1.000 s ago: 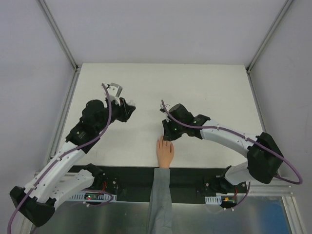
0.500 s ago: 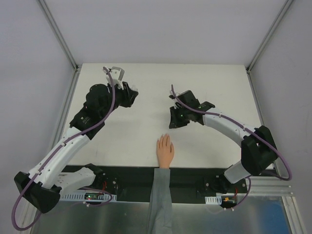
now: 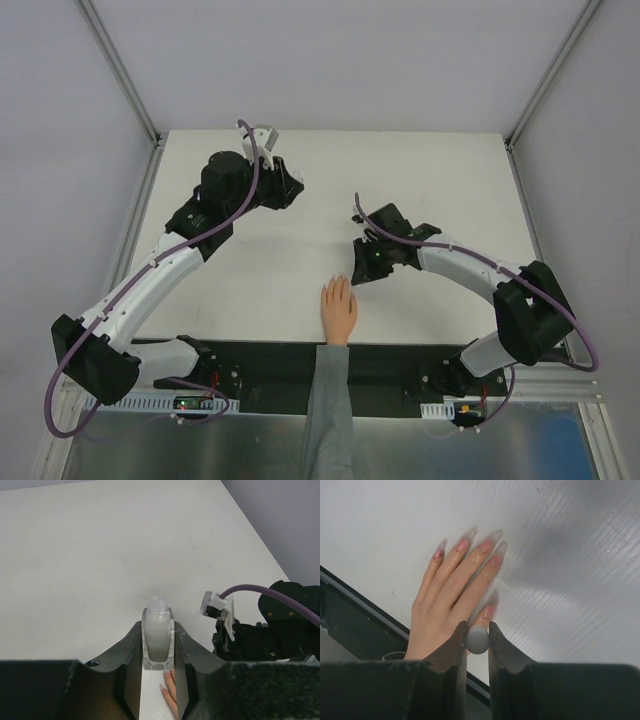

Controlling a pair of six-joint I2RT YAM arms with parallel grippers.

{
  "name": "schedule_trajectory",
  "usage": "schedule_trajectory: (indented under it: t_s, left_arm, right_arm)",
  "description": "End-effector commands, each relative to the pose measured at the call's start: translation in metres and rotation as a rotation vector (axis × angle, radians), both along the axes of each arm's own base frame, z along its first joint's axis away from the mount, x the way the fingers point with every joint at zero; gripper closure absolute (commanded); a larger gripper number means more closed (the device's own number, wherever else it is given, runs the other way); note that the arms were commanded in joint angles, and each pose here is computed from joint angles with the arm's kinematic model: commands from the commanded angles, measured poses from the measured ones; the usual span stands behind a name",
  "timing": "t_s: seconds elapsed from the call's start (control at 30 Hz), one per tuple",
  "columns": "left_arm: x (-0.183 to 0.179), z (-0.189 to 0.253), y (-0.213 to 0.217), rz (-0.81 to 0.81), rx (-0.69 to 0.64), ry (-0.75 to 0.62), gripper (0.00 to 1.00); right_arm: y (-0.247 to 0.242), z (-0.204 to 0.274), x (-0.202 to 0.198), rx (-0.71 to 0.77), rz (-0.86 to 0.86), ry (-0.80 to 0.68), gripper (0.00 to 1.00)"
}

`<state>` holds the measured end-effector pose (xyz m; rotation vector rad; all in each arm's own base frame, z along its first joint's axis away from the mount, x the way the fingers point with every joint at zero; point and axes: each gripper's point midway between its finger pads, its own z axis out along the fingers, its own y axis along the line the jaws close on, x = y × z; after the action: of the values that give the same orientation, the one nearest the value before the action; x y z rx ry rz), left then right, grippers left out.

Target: Paint the nails

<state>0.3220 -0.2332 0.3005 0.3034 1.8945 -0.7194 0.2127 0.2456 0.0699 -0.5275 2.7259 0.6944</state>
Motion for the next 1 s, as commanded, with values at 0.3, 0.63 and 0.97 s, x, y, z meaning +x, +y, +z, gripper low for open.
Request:
schedule_trajectory:
  t_s: [0.3, 0.63, 0.97]
  left_arm:
    - [0.005, 0.045, -0.01, -0.017, -0.079, -0.08, 1.0]
    - [0.008, 0.043, -0.011, -0.02, -0.072, -0.077, 1.0]
    - [0.011, 0.045, -0.014, -0.026, -0.067, -0.082, 1.0]
  right_arm:
    - [0.005, 0.005, 0.009, 0.027, -0.032, -0.025, 1.0]
    - [0.006, -0.007, 0.006, 0.014, -0.033, 0.02, 1.0]
    - [0.01, -0.015, 0.011, 0.002, -0.03, 0.035, 1.0]
